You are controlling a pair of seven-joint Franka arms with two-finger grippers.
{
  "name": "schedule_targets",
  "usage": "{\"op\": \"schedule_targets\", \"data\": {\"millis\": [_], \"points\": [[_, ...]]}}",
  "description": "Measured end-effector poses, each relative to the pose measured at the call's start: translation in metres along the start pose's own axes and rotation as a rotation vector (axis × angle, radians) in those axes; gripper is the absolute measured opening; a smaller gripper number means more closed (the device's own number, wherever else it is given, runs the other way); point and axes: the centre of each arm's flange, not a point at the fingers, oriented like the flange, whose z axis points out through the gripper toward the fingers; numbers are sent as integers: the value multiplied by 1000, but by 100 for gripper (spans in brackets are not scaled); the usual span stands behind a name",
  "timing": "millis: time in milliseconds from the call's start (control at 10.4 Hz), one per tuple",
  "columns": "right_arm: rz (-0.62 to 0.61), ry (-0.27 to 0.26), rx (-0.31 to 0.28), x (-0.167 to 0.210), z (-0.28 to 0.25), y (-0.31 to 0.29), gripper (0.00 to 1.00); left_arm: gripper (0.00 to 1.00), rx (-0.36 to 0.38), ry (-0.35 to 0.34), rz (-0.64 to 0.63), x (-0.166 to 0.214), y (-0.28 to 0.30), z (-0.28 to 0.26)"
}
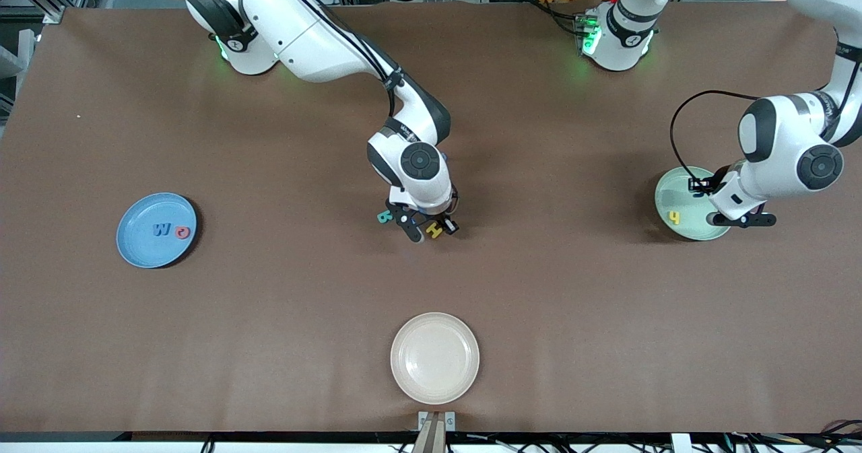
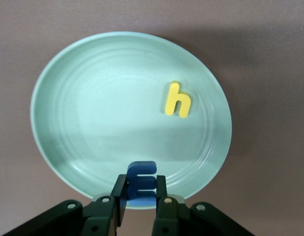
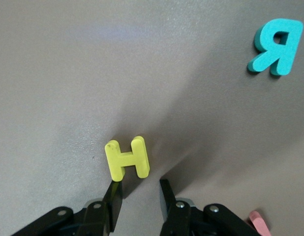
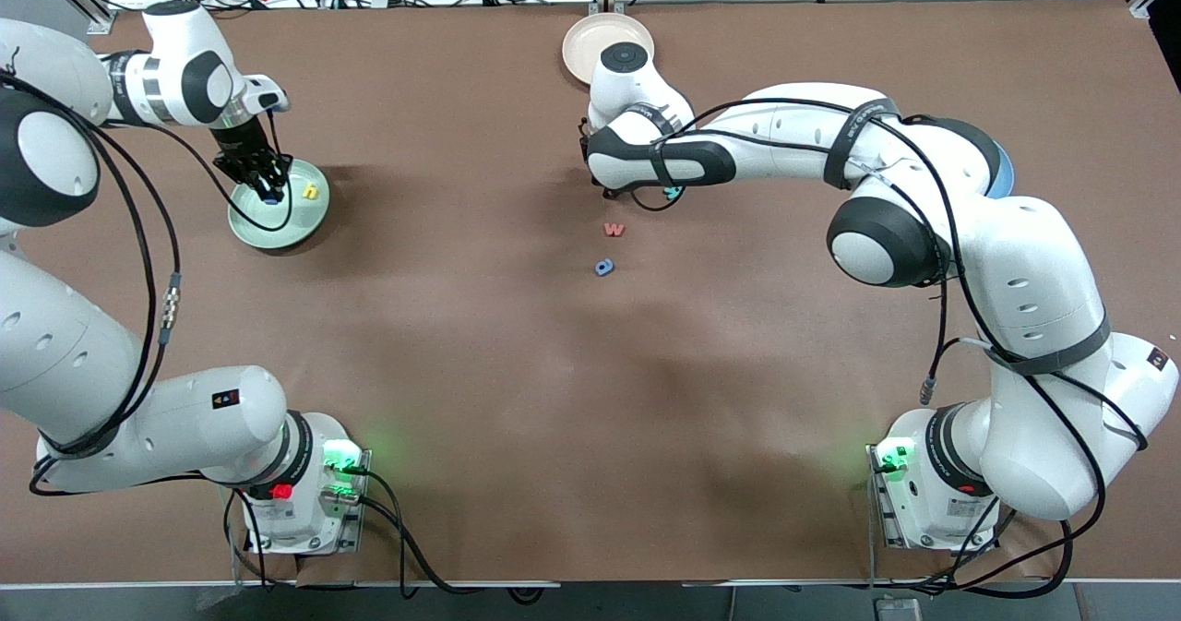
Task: Sort uppercase to blue plate, lowercase to green plate
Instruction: 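Release the e onto the green plate while the right gripper lowers to the H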
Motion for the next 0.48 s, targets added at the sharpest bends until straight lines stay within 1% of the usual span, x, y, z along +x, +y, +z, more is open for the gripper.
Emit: {"op": "schedule_targets", "data": {"millis": [192, 288, 481], "points": [[-3, 2, 0, 0, 0, 0, 36, 49, 5, 4, 20, 4, 11, 1], [-7, 4, 1, 0, 0, 0, 34, 67, 9, 17, 27, 8, 15, -5], [-11, 6, -3, 0, -1, 0, 30, 94, 25, 57, 41, 18, 27, -32]]}}
